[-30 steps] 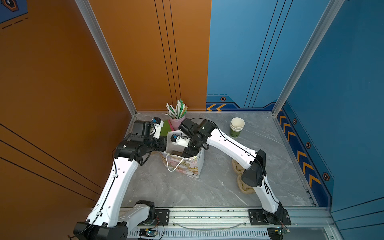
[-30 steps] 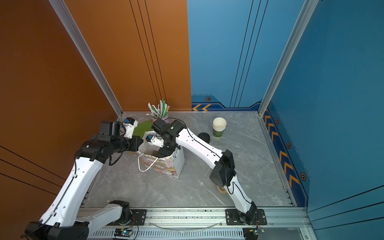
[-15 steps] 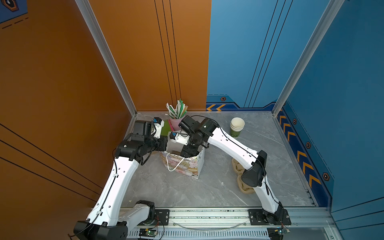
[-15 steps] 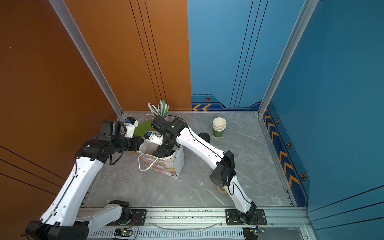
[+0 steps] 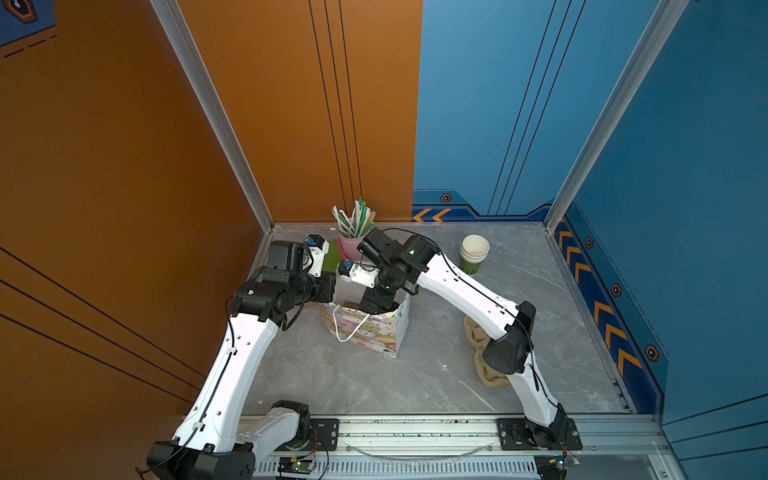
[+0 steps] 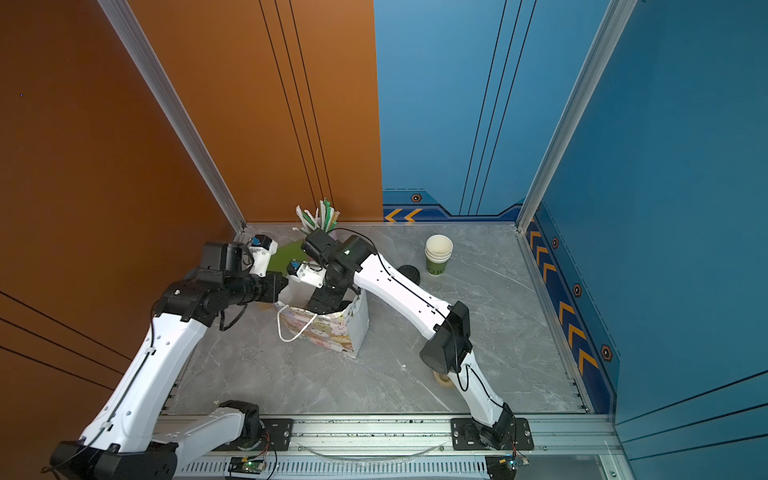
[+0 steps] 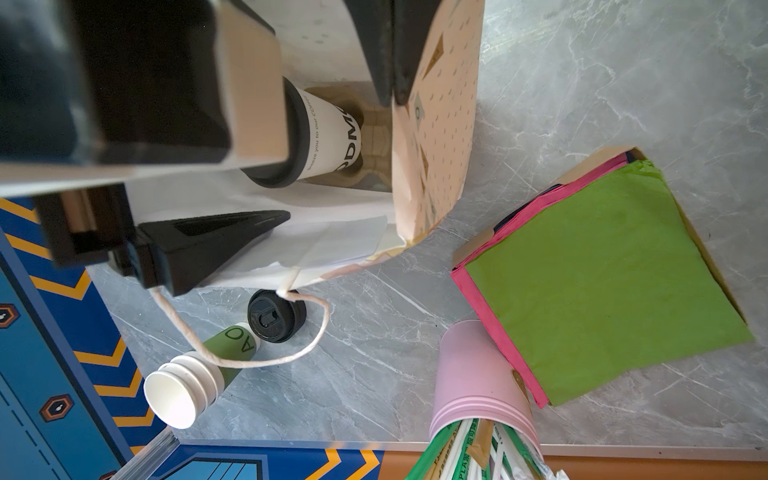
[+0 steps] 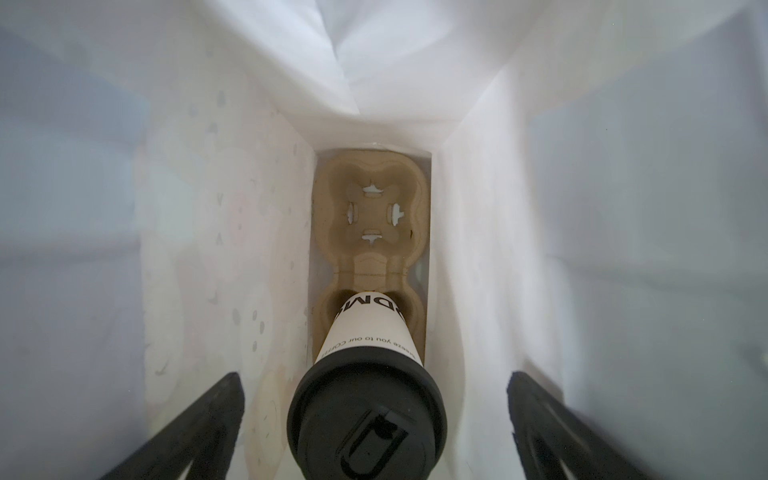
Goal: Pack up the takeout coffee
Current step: 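Open the right gripper and release the cup in the carrier, then raise the right gripper from the bag while the left gripper releases it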
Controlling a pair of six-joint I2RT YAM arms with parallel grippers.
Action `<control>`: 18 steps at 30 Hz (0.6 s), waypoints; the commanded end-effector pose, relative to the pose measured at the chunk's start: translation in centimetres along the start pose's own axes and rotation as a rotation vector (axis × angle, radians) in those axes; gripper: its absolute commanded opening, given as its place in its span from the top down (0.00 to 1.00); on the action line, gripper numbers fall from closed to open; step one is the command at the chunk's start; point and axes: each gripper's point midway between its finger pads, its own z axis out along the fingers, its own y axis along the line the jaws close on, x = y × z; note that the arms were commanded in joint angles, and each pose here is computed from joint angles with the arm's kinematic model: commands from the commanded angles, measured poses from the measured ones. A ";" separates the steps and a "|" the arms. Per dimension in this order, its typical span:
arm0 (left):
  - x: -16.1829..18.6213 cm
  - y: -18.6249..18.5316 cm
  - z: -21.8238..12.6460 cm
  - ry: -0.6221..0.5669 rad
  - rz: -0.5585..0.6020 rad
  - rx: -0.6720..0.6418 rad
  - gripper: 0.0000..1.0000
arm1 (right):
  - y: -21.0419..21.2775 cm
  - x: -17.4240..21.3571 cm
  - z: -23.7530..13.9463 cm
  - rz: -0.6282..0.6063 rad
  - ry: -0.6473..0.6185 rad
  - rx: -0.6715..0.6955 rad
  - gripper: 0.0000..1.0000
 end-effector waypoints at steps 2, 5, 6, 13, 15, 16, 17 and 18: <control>0.1 0.1 0.2 0.004 0.001 -0.009 1.00 | 0.2 -2.1 -3.9 -0.010 -0.112 0.036 0.00; 0.1 0.1 0.2 0.004 0.000 -0.011 1.00 | 0.2 -2.3 -4.4 -0.012 -0.128 0.042 0.00; 0.1 0.1 0.2 0.004 0.001 -0.011 1.00 | 0.2 -2.4 -4.6 -0.013 -0.134 0.044 0.00; 0.0 0.1 0.2 0.003 0.002 -0.012 1.00 | 0.2 -3.4 -6.3 -0.010 -0.194 0.055 0.00; 0.0 0.1 0.2 0.003 0.004 -0.012 1.00 | 0.4 -3.9 -8.6 -0.015 -0.244 0.069 0.00; 0.0 0.0 0.2 0.003 0.004 -0.012 1.00 | 0.4 -4.0 -9.1 -0.017 -0.258 0.071 0.00; 0.0 0.1 0.2 0.001 0.004 -0.013 1.00 | 0.5 -4.2 -9.6 -0.015 -0.272 0.072 0.00; 0.0 0.0 0.1 0.000 0.006 -0.012 1.00 | 0.5 -4.4 -10.2 -0.013 -0.289 0.072 0.00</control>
